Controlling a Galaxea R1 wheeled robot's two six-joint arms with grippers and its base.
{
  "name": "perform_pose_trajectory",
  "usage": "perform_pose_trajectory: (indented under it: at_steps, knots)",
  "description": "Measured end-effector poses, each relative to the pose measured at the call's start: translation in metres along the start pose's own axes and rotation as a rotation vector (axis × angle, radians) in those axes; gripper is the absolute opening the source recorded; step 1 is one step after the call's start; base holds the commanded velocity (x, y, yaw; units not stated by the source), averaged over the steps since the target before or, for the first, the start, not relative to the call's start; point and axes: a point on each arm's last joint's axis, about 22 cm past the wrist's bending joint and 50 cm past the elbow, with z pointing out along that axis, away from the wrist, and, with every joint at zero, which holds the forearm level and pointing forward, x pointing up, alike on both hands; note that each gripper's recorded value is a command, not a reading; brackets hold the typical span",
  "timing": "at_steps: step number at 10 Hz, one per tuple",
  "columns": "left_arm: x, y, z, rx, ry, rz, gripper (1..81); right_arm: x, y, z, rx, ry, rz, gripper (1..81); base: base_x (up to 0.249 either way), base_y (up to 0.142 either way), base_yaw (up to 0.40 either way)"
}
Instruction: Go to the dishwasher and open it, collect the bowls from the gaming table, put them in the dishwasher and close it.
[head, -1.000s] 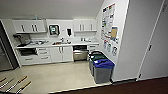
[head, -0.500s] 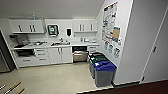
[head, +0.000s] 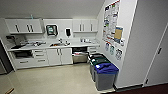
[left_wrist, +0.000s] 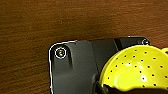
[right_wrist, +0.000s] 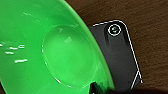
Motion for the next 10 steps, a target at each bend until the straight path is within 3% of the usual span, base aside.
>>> perform_pose_trajectory:
  at_steps: [10]
  knots:
    - [-0.0005, 0.0000, 0.0000, 0.000, -0.001, -0.001, 1.0, -0.0007, 0.0024, -0.0006, -0.003, 0.000, 0.001, 1.0, 0.203, 0.000, 0.000]
